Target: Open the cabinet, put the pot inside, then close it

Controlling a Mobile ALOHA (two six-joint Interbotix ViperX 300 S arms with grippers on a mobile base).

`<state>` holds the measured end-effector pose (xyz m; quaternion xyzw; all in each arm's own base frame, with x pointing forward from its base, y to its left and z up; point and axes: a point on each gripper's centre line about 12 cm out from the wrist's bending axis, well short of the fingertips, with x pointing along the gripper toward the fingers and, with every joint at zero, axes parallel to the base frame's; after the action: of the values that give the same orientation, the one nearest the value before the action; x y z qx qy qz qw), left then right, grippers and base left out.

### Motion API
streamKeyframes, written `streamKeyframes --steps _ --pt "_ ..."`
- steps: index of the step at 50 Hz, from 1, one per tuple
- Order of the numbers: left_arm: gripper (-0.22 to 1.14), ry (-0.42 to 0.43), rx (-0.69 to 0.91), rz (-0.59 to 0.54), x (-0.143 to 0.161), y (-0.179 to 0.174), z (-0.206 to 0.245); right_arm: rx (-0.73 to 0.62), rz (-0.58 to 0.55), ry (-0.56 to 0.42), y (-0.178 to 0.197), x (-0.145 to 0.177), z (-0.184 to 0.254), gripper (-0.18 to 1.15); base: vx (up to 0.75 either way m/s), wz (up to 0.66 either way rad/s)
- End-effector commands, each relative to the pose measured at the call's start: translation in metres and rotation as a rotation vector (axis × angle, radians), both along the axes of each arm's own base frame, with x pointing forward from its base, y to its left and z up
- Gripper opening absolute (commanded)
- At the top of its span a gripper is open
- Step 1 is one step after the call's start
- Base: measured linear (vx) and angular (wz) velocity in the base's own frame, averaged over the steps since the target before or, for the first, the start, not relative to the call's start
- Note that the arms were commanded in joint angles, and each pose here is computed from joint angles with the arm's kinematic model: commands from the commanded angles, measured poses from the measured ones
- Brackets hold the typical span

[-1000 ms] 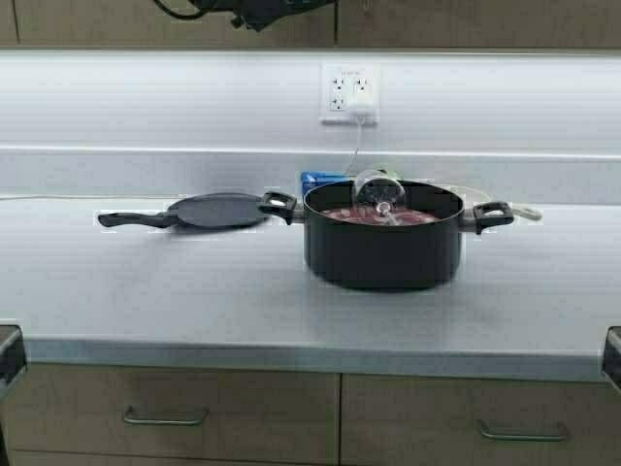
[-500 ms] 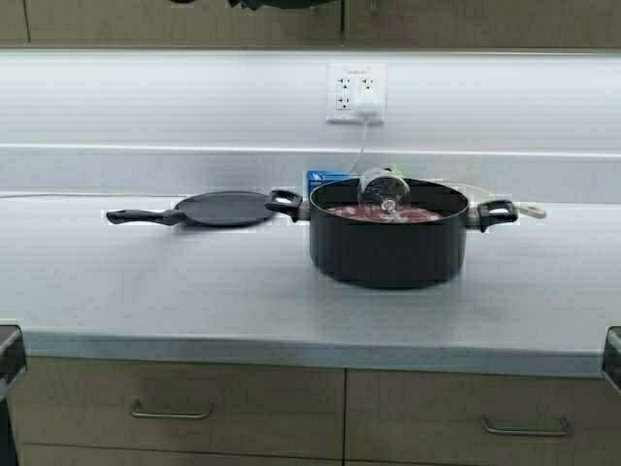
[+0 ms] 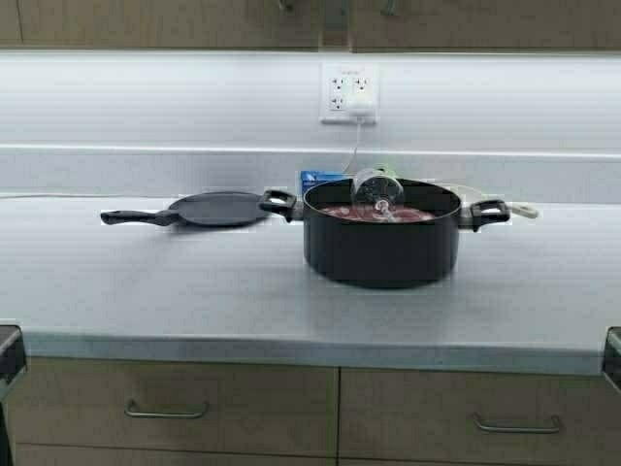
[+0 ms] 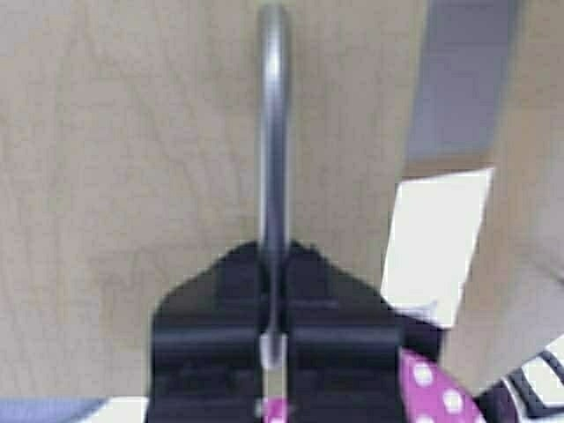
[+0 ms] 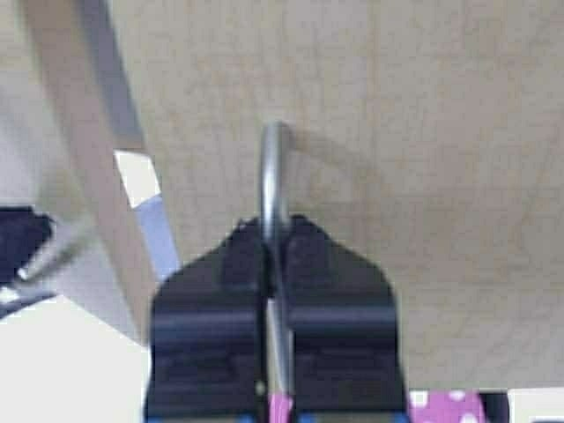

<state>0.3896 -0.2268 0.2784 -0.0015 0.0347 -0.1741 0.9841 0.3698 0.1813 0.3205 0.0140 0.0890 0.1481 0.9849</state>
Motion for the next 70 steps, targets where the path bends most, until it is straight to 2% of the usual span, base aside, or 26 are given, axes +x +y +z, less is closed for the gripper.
streamKeyframes --steps 1,13,25,37,40,42,45,50,52,54,56,60,64,67,70 --pt "0.03 -0.056 -0.046 -0.025 -0.027 0.013 0.044 0.04 0.051 -0.041 -0.007 -0.027 0.03 0.08 -0.07 -0.05" --pt "0.03 -0.019 -0.032 -0.016 -0.052 0.043 0.043 0.009 0.081 0.005 -0.023 -0.039 0.02 0.08 -0.11 -0.07" --pt "0.03 -0.006 -0.013 0.052 -0.078 0.092 0.04 -0.032 0.083 0.061 -0.051 -0.038 0.012 0.08 -0.17 -0.06" --pt "0.03 0.018 0.032 0.125 -0.083 0.133 0.043 -0.025 0.032 0.084 -0.083 -0.041 0.014 0.08 -0.17 0.0" --pt "0.06 0.018 0.039 0.138 -0.081 0.138 0.043 -0.005 0.011 0.096 -0.092 -0.042 0.013 0.12 -0.11 0.05" --pt "0.11 0.023 0.045 0.133 -0.081 0.138 0.043 0.01 0.024 0.119 -0.093 -0.046 0.012 0.19 -0.08 0.06" --pt "0.26 0.037 0.058 0.112 -0.084 0.136 0.044 0.031 0.057 0.163 -0.097 -0.056 0.011 0.41 -0.06 0.06" --pt "0.68 0.076 0.073 0.073 -0.094 0.135 0.044 0.058 0.068 0.205 -0.108 -0.075 0.01 0.89 -0.04 0.06" --pt "0.85 0.098 0.071 0.057 -0.1 0.135 0.043 0.055 0.053 0.198 -0.114 -0.083 0.009 1.04 -0.02 0.04" --pt "1.01 0.117 0.072 0.043 -0.106 0.135 0.042 0.039 0.042 0.192 -0.12 -0.09 0.009 1.09 -0.01 0.01" --pt "1.08 0.125 0.085 0.031 -0.112 0.136 0.042 0.006 0.036 0.179 -0.126 -0.1 0.01 1.06 0.0 0.01" --pt "1.04 0.143 0.099 0.012 -0.125 0.14 0.04 -0.07 0.062 0.178 -0.129 -0.116 0.011 0.97 0.0 0.01" --pt "0.84 0.161 0.109 -0.03 -0.142 0.138 0.041 -0.103 0.117 0.225 -0.125 -0.131 0.01 0.86 -0.01 -0.02" --pt "0.58 0.169 0.103 -0.079 -0.152 0.13 0.045 -0.061 0.161 0.279 -0.12 -0.142 0.012 0.69 -0.02 0.01" --pt "0.19 0.16 0.105 -0.154 -0.162 0.115 0.05 -0.021 0.206 0.313 -0.111 -0.15 0.016 0.43 -0.02 0.03"
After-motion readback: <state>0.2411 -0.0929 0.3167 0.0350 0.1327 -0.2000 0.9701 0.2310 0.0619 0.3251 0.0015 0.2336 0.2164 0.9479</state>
